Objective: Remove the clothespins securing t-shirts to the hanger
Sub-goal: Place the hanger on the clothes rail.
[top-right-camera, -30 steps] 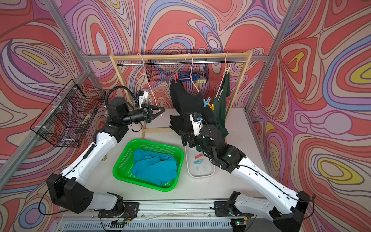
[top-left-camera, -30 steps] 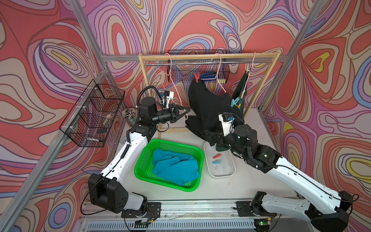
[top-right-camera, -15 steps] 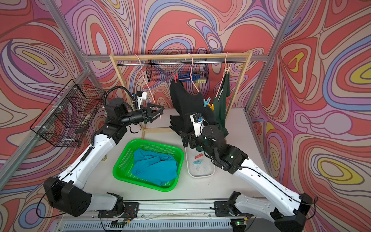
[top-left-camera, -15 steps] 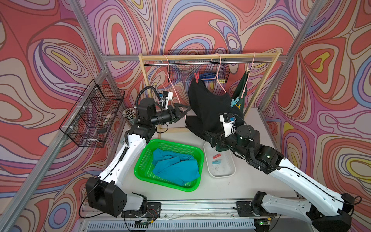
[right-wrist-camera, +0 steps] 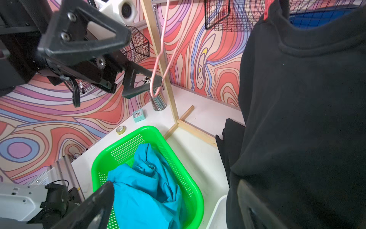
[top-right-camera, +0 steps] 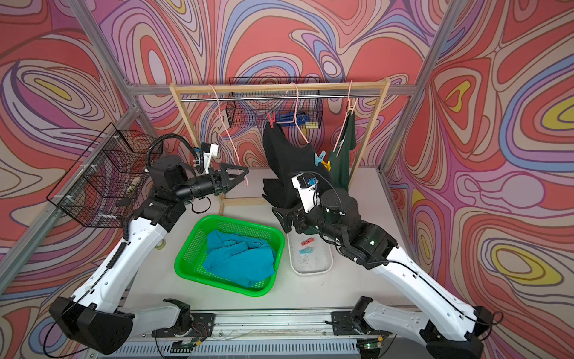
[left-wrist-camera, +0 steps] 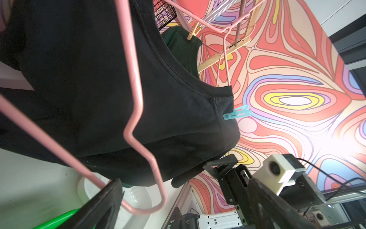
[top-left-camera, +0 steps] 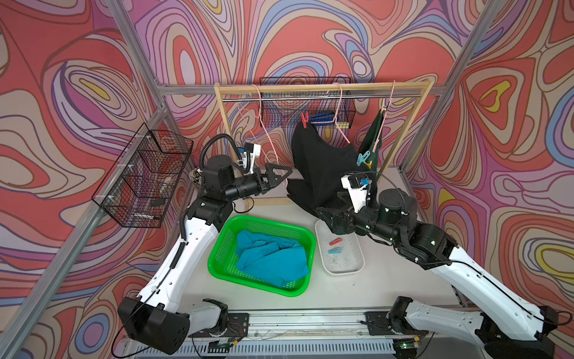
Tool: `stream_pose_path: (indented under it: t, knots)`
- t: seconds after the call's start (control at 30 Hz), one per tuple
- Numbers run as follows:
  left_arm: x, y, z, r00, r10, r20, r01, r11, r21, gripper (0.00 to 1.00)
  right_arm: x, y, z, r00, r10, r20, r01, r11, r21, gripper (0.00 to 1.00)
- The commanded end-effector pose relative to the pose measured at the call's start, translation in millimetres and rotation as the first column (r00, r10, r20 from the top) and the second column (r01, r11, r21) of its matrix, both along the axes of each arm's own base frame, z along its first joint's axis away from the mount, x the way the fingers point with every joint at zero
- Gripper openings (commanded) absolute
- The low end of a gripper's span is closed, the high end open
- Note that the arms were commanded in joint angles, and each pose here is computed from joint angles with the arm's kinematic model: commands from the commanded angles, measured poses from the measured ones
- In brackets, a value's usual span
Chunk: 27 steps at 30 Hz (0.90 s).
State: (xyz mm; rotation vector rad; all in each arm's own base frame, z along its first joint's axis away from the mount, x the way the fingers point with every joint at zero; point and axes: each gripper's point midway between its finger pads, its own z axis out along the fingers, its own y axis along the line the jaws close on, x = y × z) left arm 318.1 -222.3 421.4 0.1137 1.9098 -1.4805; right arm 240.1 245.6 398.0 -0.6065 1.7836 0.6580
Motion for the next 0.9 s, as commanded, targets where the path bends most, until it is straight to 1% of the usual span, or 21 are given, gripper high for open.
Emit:
stream_pose_path:
  t: [0.0,0.2,0.33,0.47,0.6,0.77,0.87]
  knots:
    - [-6,15,4,0.997,0.072,0.037,-0.075,0.994,0.078,1.0,-13,-3,18,0.999,0.039,0.011,-0.039,0.999,0.024,0.98]
    - [-18,33,5,0.986,0.149,0.076,-0.161,0.972,0.173,1.0,-15,-14,45,1.0,0.001,0.027,-0.002,0.999,0.04,0.98]
    - [-25,44,-2,0.979,0.186,0.083,-0.2,0.952,0.23,1.0,-12,-20,61,0.999,-0.038,0.019,0.038,0.999,0.025,0.98]
    - [-34,47,-15,0.982,0.174,0.075,-0.188,0.944,0.273,1.0,-4,-24,72,0.996,-0.085,0.009,0.085,0.996,-0.005,0.98]
    - [-40,48,-36,0.986,0.159,0.053,-0.167,0.938,0.303,1.0,10,-32,84,0.985,-0.169,0.019,0.17,0.985,-0.038,0.98]
    - [-46,42,-72,0.994,0.111,-0.024,-0.098,0.943,0.319,1.0,29,-35,88,0.968,-0.252,-0.002,0.251,0.963,-0.103,0.98]
    - [-52,41,-95,0.993,0.095,-0.065,-0.069,0.942,0.33,1.0,42,-41,82,0.948,-0.316,-0.029,0.309,0.94,-0.145,0.98]
